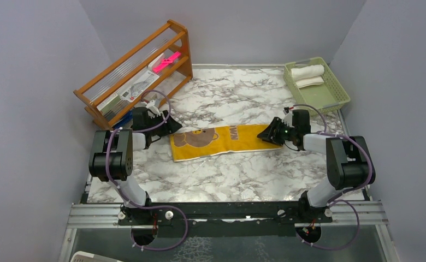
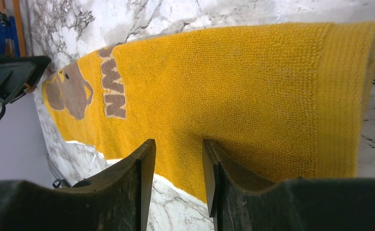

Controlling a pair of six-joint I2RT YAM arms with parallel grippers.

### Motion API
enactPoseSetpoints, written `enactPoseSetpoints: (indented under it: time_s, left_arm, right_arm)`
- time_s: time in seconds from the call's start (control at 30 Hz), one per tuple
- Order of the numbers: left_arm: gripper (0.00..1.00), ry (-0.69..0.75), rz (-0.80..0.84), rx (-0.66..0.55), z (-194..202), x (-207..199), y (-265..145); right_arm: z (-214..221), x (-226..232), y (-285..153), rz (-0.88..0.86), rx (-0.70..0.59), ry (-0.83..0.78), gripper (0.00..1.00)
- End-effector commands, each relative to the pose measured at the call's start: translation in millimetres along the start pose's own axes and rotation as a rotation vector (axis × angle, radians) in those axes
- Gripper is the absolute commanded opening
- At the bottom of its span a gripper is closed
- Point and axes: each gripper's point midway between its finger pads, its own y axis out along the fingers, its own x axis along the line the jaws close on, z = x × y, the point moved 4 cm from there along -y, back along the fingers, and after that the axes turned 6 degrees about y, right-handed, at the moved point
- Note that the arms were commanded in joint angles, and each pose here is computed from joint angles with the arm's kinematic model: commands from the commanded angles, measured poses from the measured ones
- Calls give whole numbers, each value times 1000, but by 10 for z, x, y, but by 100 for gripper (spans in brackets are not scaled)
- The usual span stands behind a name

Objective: Roll the towels
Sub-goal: Fold the towel at the center of the board.

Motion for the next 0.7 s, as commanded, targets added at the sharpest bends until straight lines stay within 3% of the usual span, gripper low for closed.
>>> enactPoseSetpoints:
  time_s: [0.0,0.67]
  left_arm:
    - [59,-11,127,97,262,-32,42]
    - [50,-304,43,170,787,71,-195]
  right_arm:
    - [73,38,25,-55,33,-28,41]
    - [97,103,2,-98,53,-43,41]
